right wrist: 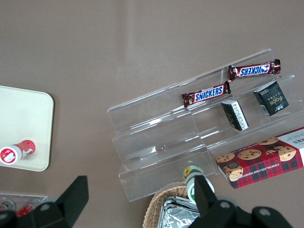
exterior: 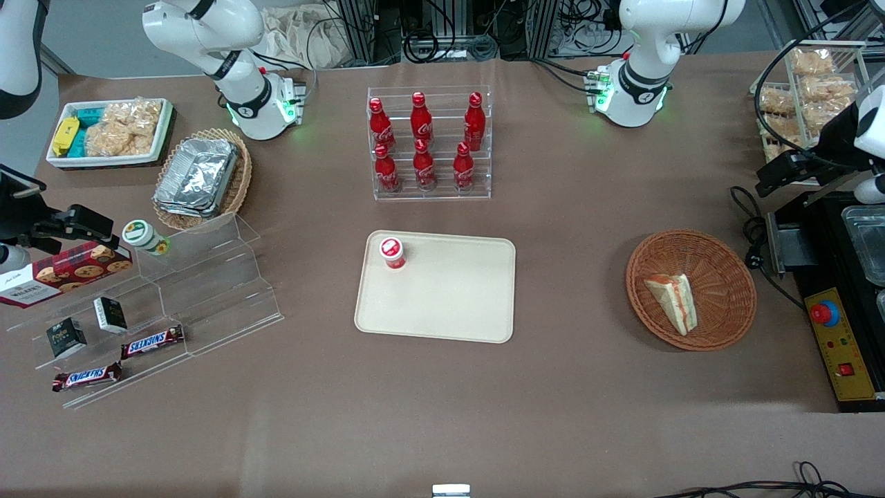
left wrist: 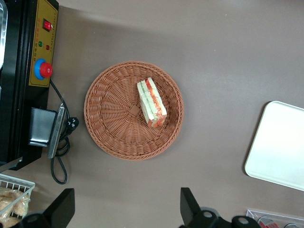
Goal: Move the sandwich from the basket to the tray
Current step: 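Move the left gripper down over the sandwich in the wicker basket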
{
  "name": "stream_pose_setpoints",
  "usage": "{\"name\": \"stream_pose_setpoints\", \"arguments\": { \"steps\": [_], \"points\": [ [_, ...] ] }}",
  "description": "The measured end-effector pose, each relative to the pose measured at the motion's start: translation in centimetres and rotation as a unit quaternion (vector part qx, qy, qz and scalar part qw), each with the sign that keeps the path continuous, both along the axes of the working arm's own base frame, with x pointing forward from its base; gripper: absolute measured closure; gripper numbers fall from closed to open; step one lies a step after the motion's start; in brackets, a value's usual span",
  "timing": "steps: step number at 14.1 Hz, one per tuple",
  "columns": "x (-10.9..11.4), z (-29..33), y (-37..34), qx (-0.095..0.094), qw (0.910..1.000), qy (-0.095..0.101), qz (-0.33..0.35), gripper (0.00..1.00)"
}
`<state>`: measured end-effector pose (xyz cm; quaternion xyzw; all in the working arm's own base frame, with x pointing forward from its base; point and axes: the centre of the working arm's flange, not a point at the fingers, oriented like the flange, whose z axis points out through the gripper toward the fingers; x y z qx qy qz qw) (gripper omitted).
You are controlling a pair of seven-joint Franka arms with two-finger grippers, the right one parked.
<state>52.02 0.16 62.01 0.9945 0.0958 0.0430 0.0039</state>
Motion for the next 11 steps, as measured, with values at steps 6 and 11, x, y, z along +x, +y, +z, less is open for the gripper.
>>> {"name": "stream_pose_setpoints", "arguments": {
  "steps": [6,11],
  "points": [
    [0.0,-0.1,0.0,0.000,1.0000,0.003,0.001,0.00],
    [2.3,-6.1,-0.5,-0.002,0.9985,0.054,0.004,0.00]
  ]
}}
